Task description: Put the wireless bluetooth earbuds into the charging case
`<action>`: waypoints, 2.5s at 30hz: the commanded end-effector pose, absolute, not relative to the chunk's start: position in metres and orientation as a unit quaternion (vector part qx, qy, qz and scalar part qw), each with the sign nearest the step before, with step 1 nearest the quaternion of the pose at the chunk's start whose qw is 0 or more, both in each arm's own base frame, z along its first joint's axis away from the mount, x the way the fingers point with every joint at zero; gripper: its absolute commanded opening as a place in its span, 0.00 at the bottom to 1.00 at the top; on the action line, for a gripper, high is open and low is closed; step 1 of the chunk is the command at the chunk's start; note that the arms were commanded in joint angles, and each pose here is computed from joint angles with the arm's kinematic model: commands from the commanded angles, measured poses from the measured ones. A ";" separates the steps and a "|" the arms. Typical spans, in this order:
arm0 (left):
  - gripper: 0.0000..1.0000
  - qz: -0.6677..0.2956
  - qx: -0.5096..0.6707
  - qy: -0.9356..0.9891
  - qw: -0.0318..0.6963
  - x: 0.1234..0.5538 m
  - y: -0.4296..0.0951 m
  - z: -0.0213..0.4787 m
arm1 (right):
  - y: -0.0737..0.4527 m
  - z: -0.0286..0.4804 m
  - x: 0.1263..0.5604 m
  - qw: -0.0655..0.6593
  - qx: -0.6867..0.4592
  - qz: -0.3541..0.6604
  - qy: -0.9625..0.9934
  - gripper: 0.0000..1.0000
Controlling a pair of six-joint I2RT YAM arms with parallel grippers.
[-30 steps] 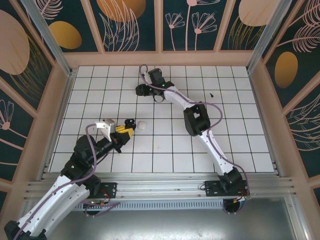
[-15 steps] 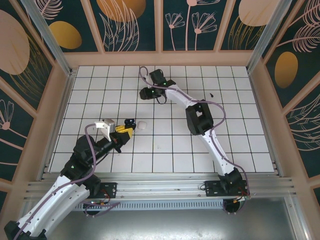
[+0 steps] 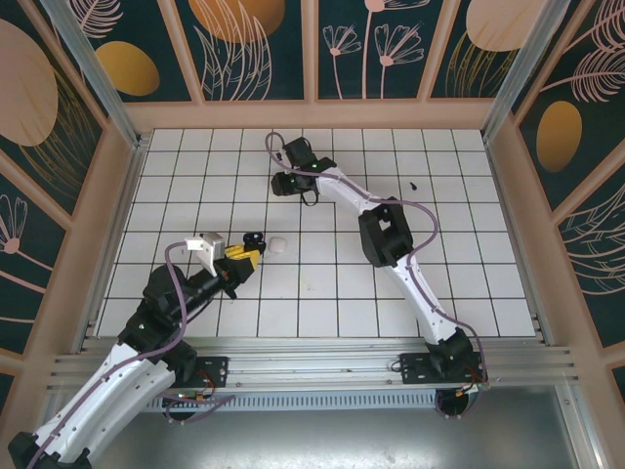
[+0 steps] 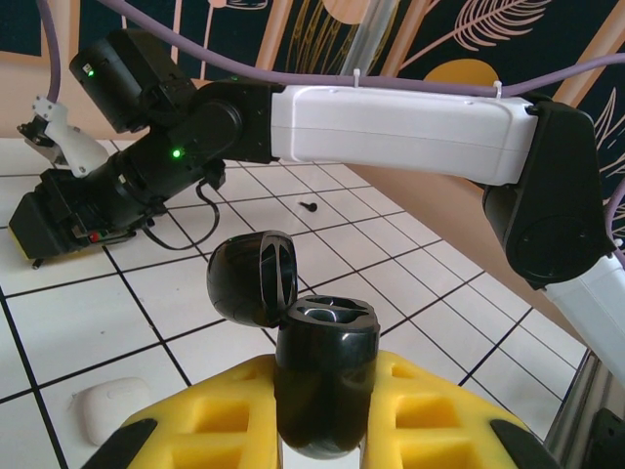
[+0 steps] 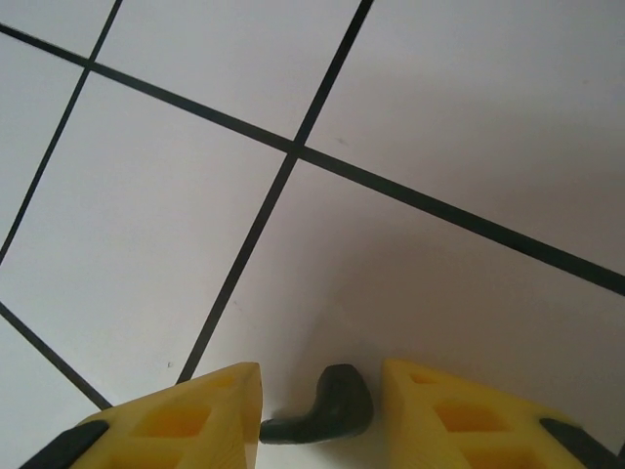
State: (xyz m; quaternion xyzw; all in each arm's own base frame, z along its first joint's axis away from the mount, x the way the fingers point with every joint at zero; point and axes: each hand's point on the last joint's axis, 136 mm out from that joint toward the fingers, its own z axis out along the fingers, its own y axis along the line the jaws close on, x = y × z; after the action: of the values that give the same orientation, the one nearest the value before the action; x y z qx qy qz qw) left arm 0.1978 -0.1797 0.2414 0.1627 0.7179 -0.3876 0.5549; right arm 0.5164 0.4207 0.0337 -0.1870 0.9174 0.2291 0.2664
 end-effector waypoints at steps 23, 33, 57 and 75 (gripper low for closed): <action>0.00 -0.399 0.155 0.709 0.561 0.192 -0.177 0.244 | 0.380 0.033 0.456 0.207 -0.282 0.125 0.928 0.18; 0.00 -0.416 0.149 0.703 0.558 0.194 -0.181 0.247 | 0.334 0.018 0.377 0.118 -0.309 0.157 0.931 0.18; 0.00 -0.415 0.141 0.716 0.544 0.200 -0.184 0.242 | 0.301 0.079 0.350 0.144 -0.080 0.067 0.984 0.47; 0.00 -0.409 0.135 0.720 0.544 0.198 -0.180 0.237 | 0.312 0.040 0.354 0.112 -0.059 0.030 0.992 0.43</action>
State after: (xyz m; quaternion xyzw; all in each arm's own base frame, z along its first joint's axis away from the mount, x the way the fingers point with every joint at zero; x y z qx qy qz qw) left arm 0.1981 -0.1814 0.2334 0.1432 0.7251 -0.4052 0.5381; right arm 0.3553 0.3168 0.0434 -0.0682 0.9892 0.0506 0.1194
